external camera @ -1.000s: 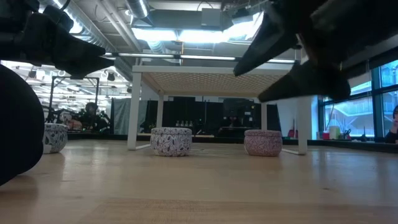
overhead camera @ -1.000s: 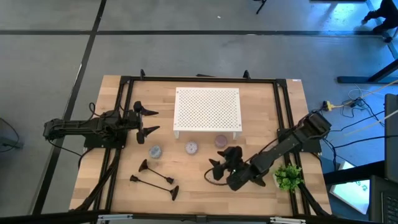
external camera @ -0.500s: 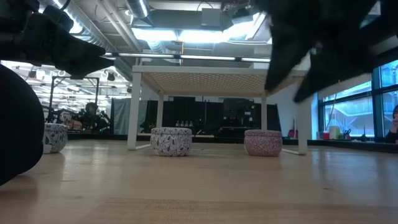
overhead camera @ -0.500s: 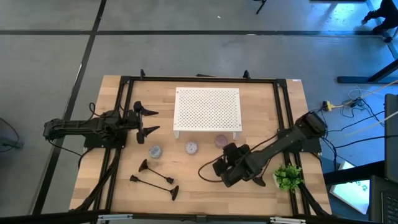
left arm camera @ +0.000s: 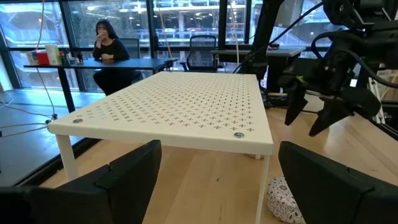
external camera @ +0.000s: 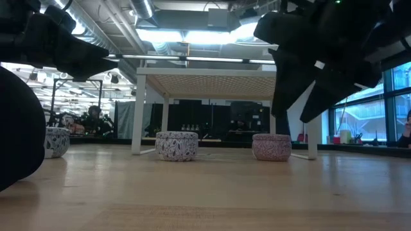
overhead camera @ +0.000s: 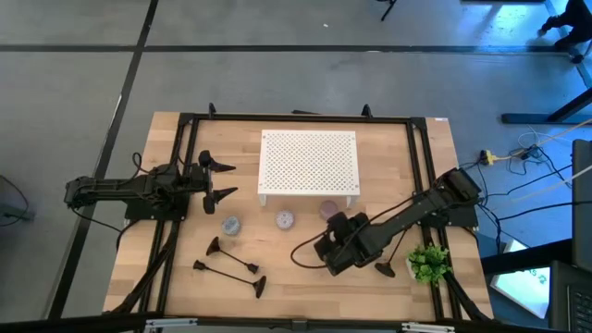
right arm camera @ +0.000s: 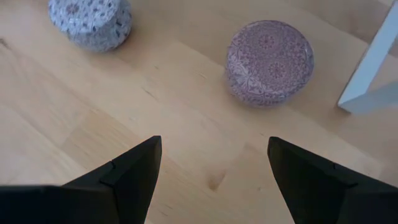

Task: Pick & Place candle stick holders
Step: Put the pink scented candle on the shelf

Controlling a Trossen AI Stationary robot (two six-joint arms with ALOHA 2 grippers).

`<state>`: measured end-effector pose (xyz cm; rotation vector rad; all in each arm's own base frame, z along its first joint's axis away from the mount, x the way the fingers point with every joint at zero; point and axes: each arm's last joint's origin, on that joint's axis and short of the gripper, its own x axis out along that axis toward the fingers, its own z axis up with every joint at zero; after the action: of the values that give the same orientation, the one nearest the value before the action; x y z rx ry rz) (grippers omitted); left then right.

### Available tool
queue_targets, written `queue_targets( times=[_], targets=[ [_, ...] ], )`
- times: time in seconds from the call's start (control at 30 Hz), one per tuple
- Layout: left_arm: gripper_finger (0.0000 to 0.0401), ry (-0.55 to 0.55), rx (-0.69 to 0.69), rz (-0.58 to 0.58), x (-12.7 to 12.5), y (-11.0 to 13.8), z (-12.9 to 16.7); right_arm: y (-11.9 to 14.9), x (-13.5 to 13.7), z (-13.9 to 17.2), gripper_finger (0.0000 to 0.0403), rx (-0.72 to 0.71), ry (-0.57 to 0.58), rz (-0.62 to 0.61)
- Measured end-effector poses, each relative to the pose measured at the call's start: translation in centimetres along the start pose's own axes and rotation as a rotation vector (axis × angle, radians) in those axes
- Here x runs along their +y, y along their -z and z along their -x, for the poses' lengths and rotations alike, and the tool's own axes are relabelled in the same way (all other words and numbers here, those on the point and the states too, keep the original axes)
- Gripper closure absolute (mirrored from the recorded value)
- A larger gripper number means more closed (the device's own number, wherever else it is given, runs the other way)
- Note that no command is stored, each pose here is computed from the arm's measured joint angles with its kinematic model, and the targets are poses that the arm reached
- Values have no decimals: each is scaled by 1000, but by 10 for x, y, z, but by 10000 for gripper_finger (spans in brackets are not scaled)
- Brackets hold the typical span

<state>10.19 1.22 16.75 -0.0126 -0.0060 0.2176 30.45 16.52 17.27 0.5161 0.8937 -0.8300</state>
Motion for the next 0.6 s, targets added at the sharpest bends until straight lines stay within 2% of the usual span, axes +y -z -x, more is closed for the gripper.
queue_targets(
  times=[0.27,0.47,0.6],
  targets=[
    [79,0,0,0,0,0,0,0,-1,0,106,18,10,25],
    [79,0,0,0,0,0,0,-2,-1,0,106,-43,14,173],
    [79,0,0,0,0,0,0,-3,-1,0,106,-100,27,224]
  ],
)
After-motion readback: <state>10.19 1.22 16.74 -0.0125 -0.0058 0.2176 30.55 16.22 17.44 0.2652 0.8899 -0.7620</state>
